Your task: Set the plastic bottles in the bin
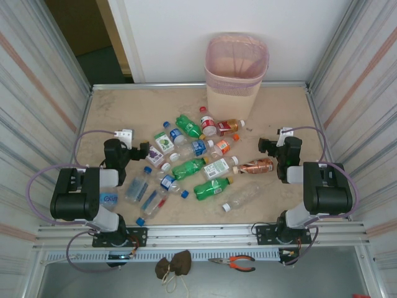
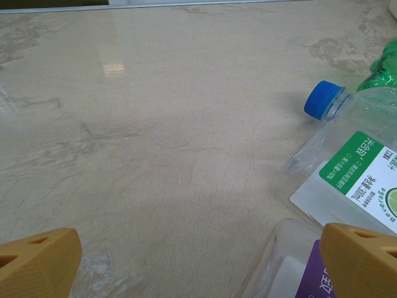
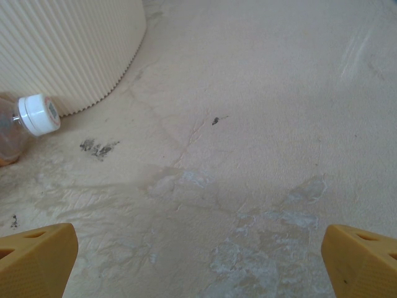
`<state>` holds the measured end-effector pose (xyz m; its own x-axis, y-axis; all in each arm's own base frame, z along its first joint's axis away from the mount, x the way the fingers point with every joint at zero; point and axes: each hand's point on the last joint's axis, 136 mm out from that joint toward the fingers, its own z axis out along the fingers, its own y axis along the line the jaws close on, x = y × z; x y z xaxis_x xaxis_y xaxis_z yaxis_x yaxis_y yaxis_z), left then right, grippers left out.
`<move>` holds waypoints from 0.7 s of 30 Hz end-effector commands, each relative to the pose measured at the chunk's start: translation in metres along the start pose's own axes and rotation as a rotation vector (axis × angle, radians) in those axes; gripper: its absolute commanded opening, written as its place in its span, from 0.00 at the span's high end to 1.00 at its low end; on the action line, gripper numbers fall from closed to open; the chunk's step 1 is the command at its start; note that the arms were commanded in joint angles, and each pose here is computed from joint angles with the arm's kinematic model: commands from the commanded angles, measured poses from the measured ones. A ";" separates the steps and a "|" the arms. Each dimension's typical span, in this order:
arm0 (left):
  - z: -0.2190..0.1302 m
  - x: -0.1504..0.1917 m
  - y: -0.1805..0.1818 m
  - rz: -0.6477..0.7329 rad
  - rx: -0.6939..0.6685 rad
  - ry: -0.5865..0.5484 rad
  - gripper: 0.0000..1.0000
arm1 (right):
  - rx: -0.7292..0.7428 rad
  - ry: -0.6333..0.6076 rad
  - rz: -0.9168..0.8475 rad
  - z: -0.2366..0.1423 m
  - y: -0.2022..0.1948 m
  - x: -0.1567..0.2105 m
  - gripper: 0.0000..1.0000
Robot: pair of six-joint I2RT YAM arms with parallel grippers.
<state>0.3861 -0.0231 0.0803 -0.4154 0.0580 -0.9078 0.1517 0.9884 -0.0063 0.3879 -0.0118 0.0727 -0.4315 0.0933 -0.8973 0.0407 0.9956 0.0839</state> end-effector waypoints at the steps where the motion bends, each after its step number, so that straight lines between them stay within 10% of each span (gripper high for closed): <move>1: 0.002 -0.014 0.002 0.024 -0.007 -0.042 0.01 | 0.009 -0.035 0.006 0.002 0.000 -0.011 0.01; 21: -0.027 -0.031 0.024 -0.069 -0.163 0.109 0.01 | 0.097 0.027 0.043 -0.018 -0.004 -0.033 0.01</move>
<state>0.3876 -0.0062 0.1152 -0.4515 0.0393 -0.8914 0.0475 0.9987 0.0199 0.3881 -0.0159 0.0996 -0.4416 0.1030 -0.8913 0.0982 0.9930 0.0661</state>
